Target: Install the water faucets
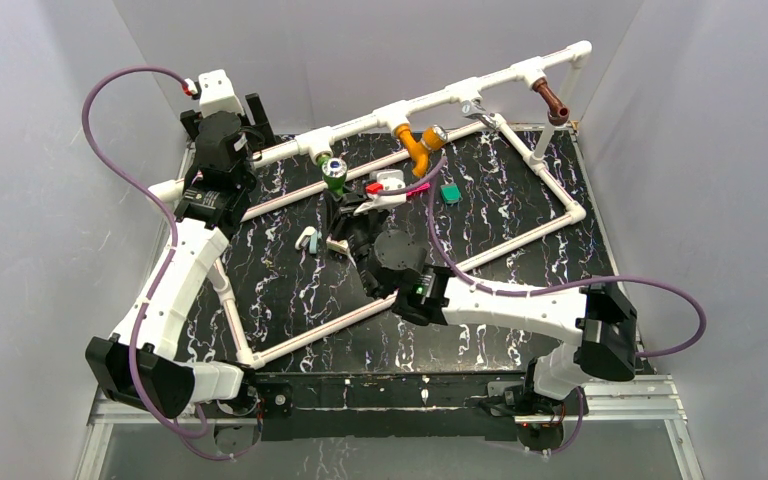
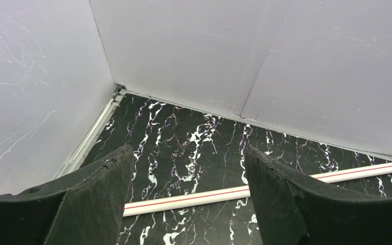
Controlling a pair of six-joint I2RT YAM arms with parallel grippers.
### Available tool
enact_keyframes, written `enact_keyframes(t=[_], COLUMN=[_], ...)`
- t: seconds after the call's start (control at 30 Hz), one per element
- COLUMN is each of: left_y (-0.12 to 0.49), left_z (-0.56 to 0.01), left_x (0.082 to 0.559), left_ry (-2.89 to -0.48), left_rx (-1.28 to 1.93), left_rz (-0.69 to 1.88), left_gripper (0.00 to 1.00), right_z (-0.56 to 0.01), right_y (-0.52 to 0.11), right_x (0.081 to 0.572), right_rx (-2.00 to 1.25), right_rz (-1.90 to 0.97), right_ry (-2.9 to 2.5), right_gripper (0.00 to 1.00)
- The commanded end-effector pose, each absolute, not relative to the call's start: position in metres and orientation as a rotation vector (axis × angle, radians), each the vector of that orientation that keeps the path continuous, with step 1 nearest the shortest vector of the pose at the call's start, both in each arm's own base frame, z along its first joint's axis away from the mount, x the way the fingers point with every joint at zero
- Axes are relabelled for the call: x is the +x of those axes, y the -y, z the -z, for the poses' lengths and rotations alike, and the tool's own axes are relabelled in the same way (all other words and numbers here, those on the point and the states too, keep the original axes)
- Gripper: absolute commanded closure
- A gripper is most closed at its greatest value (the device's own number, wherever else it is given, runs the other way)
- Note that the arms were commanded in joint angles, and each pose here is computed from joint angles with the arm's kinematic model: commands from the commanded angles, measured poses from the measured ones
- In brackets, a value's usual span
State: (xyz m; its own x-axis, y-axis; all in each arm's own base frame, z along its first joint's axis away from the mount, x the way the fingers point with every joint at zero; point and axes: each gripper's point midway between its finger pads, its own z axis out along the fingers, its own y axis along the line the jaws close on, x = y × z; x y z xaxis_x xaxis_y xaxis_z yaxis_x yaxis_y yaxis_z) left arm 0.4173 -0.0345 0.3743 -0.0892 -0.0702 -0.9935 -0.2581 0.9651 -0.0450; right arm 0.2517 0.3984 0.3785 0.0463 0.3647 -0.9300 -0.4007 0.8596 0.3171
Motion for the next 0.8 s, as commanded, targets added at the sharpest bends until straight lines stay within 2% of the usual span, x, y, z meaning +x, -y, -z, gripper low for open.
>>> enact_keyframes(t=[0.0,0.47,0.77], left_y=[0.065,0.066,0.066], left_z=[-0.3,-0.299,-0.297], left_x=[0.385,0.384,0.385], left_ry=[-1.94,-1.94,-1.945], left_rx=[-0.052,-0.049,-0.047], left_rz=[-0.158,-0.158,-0.16], left_gripper=[0.23,0.23,0.23], right_z=[-0.428,-0.446,-0.456], right_y=[-0.388,-0.401,-0.413], right_x=[0.268,0.264,0.25], right_rx=[0.337,-0.38,-0.655], right_rz=[-0.895,-0.295,-0.105], right_ry=[-1.331,-1.023,-0.822], right_gripper=[0.99,0.99,0.99])
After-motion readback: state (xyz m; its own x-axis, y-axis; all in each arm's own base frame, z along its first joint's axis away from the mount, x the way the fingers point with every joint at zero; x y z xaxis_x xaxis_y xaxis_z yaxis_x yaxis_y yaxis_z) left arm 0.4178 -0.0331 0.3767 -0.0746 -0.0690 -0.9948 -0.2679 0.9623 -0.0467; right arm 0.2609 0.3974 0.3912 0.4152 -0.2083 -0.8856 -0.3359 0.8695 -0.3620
